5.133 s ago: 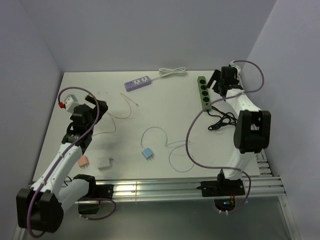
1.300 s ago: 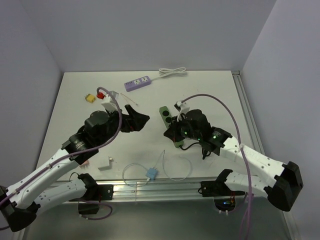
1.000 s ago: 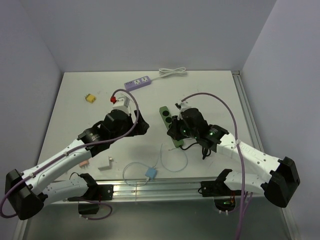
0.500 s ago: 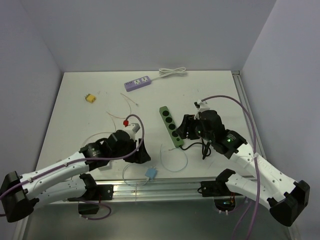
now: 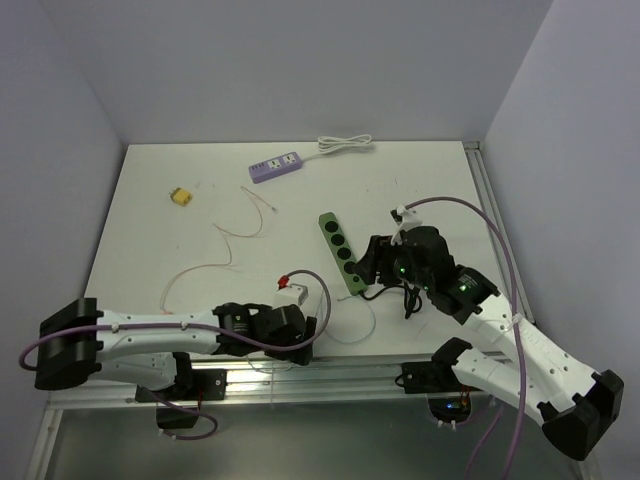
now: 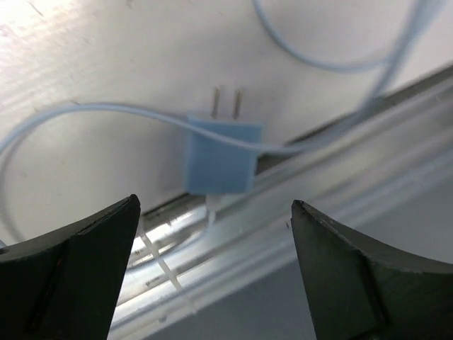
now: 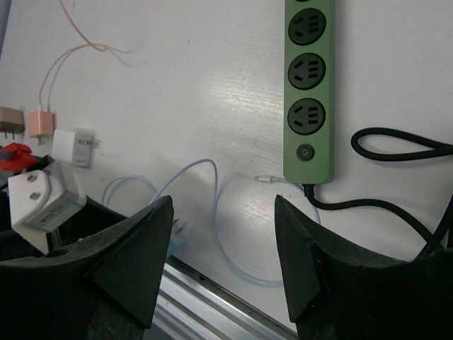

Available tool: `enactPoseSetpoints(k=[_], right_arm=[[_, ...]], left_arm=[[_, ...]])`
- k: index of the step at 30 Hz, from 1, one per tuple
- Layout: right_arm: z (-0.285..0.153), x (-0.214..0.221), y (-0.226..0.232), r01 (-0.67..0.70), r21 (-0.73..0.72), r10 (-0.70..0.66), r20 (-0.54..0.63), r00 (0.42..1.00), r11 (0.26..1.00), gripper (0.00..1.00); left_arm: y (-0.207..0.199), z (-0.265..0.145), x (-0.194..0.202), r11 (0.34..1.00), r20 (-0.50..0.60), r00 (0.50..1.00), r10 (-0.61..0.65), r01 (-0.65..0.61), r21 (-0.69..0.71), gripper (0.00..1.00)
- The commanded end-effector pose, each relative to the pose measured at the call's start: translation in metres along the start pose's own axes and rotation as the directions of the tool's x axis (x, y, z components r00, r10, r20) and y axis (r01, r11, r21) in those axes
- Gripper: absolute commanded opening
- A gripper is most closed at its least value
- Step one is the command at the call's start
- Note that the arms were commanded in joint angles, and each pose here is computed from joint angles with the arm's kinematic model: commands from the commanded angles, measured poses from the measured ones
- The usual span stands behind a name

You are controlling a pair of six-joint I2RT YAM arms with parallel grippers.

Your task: Insert the plug

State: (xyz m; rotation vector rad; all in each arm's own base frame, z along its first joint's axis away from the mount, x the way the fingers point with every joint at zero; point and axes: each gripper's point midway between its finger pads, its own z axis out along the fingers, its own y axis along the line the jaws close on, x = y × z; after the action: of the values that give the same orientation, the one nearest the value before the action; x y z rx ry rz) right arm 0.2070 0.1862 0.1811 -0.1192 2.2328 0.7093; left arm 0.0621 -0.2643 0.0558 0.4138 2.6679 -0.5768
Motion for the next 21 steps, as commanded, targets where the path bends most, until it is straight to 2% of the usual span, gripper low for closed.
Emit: enactPoseSetpoints(k=[1,8,11,14,15,17,18,19,21], right_arm=[[-0.004,-0.002,0.002,-0.005,-0.020,0.006,0.023,1.000,1.000,0.66],[-0.003,0.004,0.004,-0.019,-0.042,0.020,0.008,1.000,0.999,0.66],[0.000,0.007,0.003,-0.025,-0.045,0.025,0.005,1.000,0.999,0.66],[0.002,0.009,0.004,-0.030,-0.047,0.030,-0.006,1.000,0.998,0.66],[0.001,0.009,0.004,-0.032,-0.047,0.031,-0.006,0.999,0.998,0.66],[0.000,0.007,0.003,-0.030,-0.044,0.030,0.002,1.000,0.999,0.66],[-0.001,0.007,0.002,-0.030,-0.035,0.030,0.005,1.000,0.999,0.66],[-0.002,0.006,0.001,-0.028,-0.032,0.029,0.009,1.000,0.999,0.66],[-0.004,0.005,0.000,-0.021,-0.027,0.021,0.014,1.000,0.999,0.66]], left_arm=[[-0.002,0.007,-0.027,0.997,0.105,0.994,-0.001,0.010,-0.081,0.93],[-0.005,0.038,-0.025,0.989,0.071,0.995,0.075,-0.065,-0.130,0.82],[-0.008,0.044,-0.027,0.989,0.081,0.992,0.092,-0.081,-0.124,0.71],[-0.009,0.050,-0.027,0.986,0.069,0.992,0.110,-0.100,-0.132,0.53],[-0.009,0.052,-0.026,0.986,0.061,0.992,0.113,-0.105,-0.131,0.37],[-0.010,0.055,-0.024,0.984,0.048,0.991,0.122,-0.115,-0.134,0.21],[-0.010,0.053,-0.026,0.984,0.054,0.991,0.124,-0.116,-0.135,0.04],[-0.013,0.049,-0.031,0.986,0.071,0.990,0.122,-0.112,-0.127,0.00],[-0.012,0.042,-0.038,0.989,0.084,0.991,0.108,-0.098,-0.110,0.00]])
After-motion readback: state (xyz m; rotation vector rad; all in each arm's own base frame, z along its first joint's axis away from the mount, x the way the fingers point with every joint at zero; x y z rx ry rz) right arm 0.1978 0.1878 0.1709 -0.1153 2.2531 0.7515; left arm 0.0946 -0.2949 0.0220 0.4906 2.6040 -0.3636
